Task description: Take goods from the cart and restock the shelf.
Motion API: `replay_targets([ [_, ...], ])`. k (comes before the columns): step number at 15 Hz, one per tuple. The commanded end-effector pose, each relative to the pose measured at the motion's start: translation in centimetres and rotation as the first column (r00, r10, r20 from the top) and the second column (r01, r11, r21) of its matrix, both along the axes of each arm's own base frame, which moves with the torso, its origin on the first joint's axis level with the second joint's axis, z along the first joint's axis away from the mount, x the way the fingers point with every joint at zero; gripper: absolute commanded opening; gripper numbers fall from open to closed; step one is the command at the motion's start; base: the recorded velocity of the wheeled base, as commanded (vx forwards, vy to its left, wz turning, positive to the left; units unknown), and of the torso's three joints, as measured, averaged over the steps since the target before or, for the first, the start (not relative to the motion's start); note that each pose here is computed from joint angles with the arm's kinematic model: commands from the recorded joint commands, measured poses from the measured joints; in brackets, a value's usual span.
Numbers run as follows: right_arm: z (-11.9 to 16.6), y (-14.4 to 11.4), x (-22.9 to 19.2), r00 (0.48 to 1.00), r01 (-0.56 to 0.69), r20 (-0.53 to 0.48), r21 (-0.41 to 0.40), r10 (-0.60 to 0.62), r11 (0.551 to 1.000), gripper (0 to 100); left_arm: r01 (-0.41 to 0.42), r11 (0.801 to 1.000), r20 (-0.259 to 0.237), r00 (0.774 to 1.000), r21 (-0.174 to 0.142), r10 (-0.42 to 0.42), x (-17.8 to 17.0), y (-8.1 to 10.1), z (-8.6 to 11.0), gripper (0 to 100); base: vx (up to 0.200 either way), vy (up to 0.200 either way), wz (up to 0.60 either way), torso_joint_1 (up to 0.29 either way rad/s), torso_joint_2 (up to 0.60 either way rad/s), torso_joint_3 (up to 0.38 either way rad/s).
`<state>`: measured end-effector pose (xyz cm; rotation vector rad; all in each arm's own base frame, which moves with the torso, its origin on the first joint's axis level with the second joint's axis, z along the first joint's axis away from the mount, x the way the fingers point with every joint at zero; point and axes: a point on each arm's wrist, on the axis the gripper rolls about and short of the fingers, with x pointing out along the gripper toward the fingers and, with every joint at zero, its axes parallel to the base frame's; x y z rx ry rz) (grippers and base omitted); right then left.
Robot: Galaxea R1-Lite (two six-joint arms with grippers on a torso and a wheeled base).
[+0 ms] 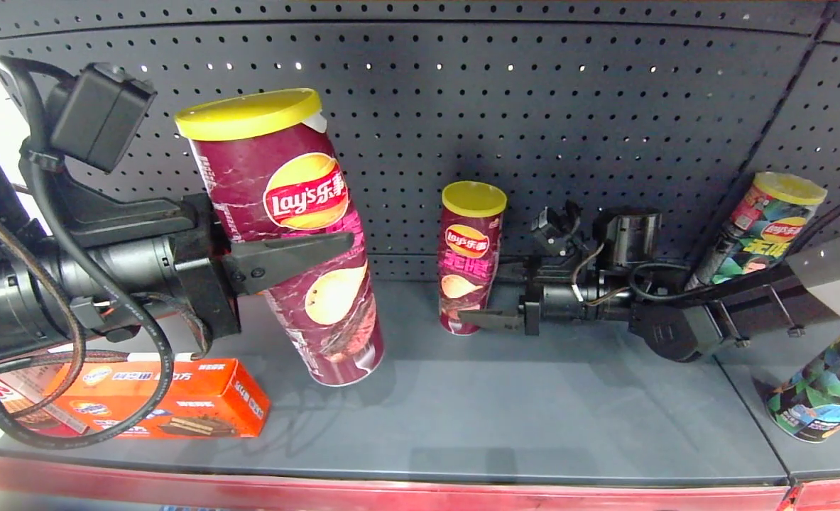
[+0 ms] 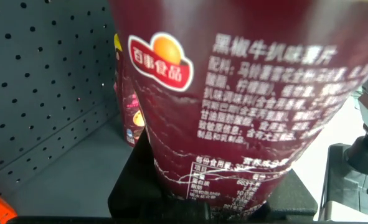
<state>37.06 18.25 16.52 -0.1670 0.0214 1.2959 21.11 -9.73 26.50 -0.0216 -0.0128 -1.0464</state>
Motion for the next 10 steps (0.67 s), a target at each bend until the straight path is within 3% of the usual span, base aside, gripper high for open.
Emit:
replay_targets([
  [1,-0.8,0.8,1.1,1.000,-0.002,0.000,0.000,0.002,1.000,100,0.000,1.000,-0.003,1.000,0.001,0.000,0.1,0.0,-0.1,0,0.000,0.000,0.00,0.000,0.00,0.000],
  [9,-1.7,3.7,3.1,1.000,-0.006,0.031,0.014,0.006,1.000,100,0.000,1.000,-0.010,1.000,0.003,0.000,0.2,-0.1,-0.3,0,0.000,0.000,0.00,0.000,0.00,0.000],
  [10,-1.9,3.8,3.2,0.999,-0.008,0.032,0.014,0.007,1.000,0,0.000,1.000,-0.010,1.000,0.003,0.000,0.2,-0.1,-0.3,0,0.000,0.000,0.00,0.000,0.00,0.000],
])
